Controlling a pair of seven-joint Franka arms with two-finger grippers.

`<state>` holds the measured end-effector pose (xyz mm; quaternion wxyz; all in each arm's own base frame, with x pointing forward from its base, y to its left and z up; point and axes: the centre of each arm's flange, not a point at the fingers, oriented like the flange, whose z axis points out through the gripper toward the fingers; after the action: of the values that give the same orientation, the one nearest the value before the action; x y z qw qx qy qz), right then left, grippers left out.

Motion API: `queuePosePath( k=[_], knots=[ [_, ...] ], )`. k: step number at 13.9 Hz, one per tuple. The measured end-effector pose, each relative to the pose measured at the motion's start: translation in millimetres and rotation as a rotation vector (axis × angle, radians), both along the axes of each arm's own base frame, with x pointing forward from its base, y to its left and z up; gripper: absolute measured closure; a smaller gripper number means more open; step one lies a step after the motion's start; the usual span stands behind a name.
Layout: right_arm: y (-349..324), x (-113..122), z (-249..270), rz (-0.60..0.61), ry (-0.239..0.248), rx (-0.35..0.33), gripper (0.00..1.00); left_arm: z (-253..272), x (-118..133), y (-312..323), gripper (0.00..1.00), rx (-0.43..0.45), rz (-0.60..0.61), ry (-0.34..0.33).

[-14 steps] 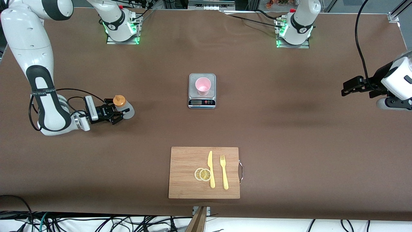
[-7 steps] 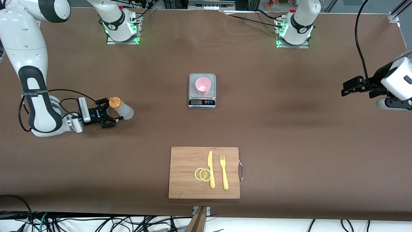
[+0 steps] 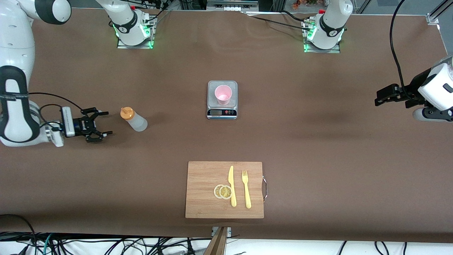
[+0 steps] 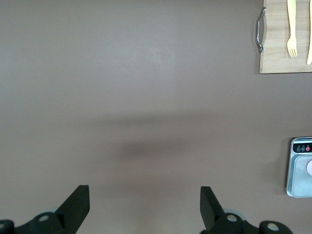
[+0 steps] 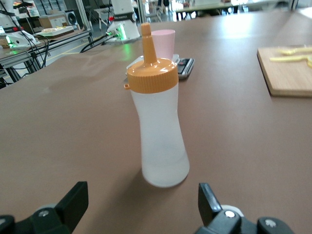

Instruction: Add sauce to pink cup with both arms

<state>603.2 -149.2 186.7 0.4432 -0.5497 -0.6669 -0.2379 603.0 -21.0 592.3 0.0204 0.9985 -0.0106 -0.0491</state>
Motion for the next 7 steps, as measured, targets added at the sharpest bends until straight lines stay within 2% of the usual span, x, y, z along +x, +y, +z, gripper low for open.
queuePosePath(
  k=[4, 7],
  knots=[
    [-12.4, 14.9, 104.7, -0.137, 0.154, -0.223, 0.00, 0.0, 0.1, -0.1, 0.00, 0.000, 0.000, 0.000],
    [-8.2, 8.6, 159.1, -0.246, 0.312, -0.341, 0.00, 0.0, 0.1, -0.7, 0.00, 0.000, -0.001, 0.000]
  ],
)
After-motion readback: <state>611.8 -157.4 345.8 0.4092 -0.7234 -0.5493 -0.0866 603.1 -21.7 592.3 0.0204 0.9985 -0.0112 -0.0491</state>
